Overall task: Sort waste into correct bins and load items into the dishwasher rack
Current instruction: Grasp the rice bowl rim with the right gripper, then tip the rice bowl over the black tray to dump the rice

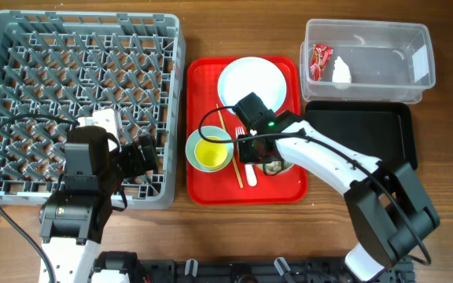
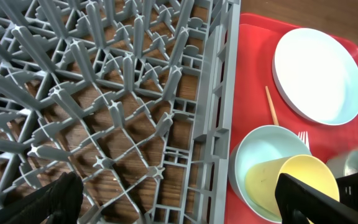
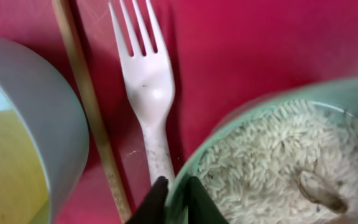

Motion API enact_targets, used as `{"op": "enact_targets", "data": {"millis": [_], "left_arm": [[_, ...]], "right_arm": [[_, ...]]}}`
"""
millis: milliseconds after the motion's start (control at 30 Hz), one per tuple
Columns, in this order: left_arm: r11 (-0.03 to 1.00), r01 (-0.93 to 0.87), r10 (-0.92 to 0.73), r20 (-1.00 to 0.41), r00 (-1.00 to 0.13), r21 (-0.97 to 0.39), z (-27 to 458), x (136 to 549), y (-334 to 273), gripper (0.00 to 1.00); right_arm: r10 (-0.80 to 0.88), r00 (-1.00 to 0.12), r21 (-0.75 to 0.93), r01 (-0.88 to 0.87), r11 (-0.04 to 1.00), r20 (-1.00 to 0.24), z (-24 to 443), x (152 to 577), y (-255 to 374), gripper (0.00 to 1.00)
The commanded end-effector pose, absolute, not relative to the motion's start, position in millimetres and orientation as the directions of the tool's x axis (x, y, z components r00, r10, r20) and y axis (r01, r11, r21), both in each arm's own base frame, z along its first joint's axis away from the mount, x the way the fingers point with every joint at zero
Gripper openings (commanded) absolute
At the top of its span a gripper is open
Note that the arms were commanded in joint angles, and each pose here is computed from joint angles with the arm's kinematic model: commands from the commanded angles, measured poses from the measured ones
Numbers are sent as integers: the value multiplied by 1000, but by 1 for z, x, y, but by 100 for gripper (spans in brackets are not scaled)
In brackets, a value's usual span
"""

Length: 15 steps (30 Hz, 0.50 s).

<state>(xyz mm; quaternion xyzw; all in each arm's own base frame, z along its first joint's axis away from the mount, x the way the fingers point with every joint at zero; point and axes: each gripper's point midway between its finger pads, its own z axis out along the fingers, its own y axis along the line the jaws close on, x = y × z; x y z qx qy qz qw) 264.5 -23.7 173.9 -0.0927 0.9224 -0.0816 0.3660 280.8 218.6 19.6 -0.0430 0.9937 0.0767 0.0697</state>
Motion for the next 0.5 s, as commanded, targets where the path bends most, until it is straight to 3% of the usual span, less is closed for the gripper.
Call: {"op": "enact_targets", "data": {"millis": [0, 200, 467], "left_arm": [[969, -108, -234, -681, -694, -223, 185, 267, -24, 100], [969, -108, -234, -681, -694, -223, 185, 267, -24, 100], [969, -108, -234, -681, -694, -223, 185, 267, -24, 100]], "right_arm": [[-44, -994, 135, -58, 989, -101, 10, 271, 219, 4], [-8, -987, 106, -26, 994, -162, 49, 281, 212, 4], [117, -926, 276, 14, 961, -358, 152, 305, 192, 4]]}}
